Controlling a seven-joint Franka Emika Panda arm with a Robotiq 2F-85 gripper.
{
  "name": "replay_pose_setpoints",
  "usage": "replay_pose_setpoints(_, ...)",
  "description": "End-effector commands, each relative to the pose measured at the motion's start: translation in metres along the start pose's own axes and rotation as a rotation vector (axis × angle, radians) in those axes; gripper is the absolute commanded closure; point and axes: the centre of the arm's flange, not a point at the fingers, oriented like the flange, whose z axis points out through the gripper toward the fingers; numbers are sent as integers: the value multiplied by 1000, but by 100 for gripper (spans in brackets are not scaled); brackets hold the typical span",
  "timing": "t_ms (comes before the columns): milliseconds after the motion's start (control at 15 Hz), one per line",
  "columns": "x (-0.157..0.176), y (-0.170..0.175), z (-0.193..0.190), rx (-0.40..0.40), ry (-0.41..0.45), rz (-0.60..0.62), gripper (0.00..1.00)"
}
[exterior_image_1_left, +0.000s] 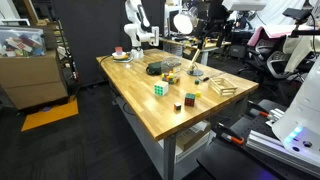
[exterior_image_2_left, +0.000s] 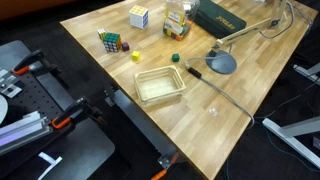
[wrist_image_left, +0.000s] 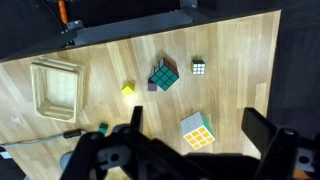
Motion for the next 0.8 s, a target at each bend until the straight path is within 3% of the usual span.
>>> replay_pose_setpoints(0, 0, 0, 0, 0, -1, 0, 0)
replay_pose_setpoints(467, 38, -6, 18, -50, 3, 23, 0)
replay_pose_setpoints(667, 57, -16, 35, -19, -16, 43, 0)
replay_pose_setpoints(733, 36, -5, 26, -18, -4, 29, 0)
